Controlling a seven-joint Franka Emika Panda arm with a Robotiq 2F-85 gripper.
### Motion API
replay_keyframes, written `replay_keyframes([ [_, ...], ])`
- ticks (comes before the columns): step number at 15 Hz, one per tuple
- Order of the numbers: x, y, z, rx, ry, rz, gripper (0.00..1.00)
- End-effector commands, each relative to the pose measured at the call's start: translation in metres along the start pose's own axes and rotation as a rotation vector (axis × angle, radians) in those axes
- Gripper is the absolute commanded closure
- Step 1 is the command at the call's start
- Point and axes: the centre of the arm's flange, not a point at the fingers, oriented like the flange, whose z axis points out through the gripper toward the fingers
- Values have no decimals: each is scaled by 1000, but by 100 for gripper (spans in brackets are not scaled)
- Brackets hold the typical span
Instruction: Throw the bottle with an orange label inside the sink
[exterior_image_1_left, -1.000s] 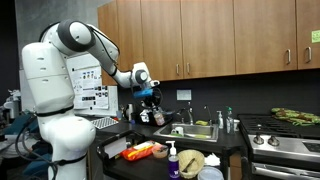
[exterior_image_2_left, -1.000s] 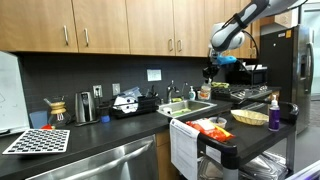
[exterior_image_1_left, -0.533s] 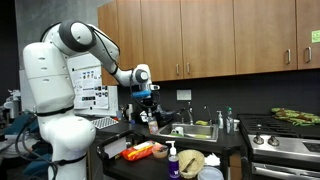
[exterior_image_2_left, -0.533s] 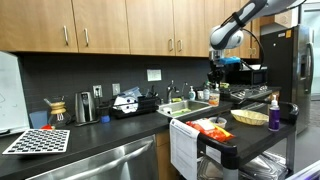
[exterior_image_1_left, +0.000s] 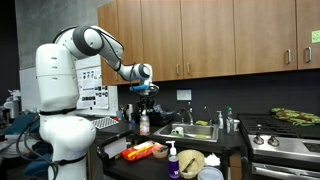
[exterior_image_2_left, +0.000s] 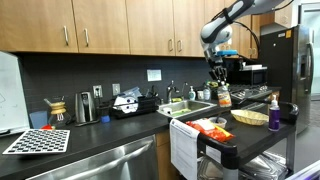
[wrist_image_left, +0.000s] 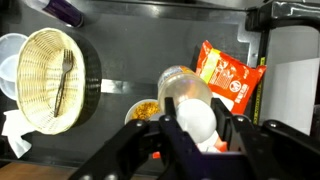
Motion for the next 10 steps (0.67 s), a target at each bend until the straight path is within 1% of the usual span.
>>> replay_keyframes([
  [1,40,-8,-13,31,-93,-4,86],
  [2,50,-9,-11,40,-95,2,86],
  [4,68,-11,-5,64,-45,6,86],
  [5,76,-11,-3,85,-4,7,86],
  [6,82,-11,-2,100,43,14,86],
  [7,87,-11,-1,112,121,20,86],
  [9,93,-15,-3,102,250,29,86],
  [10,93,-16,-6,82,304,21,86],
])
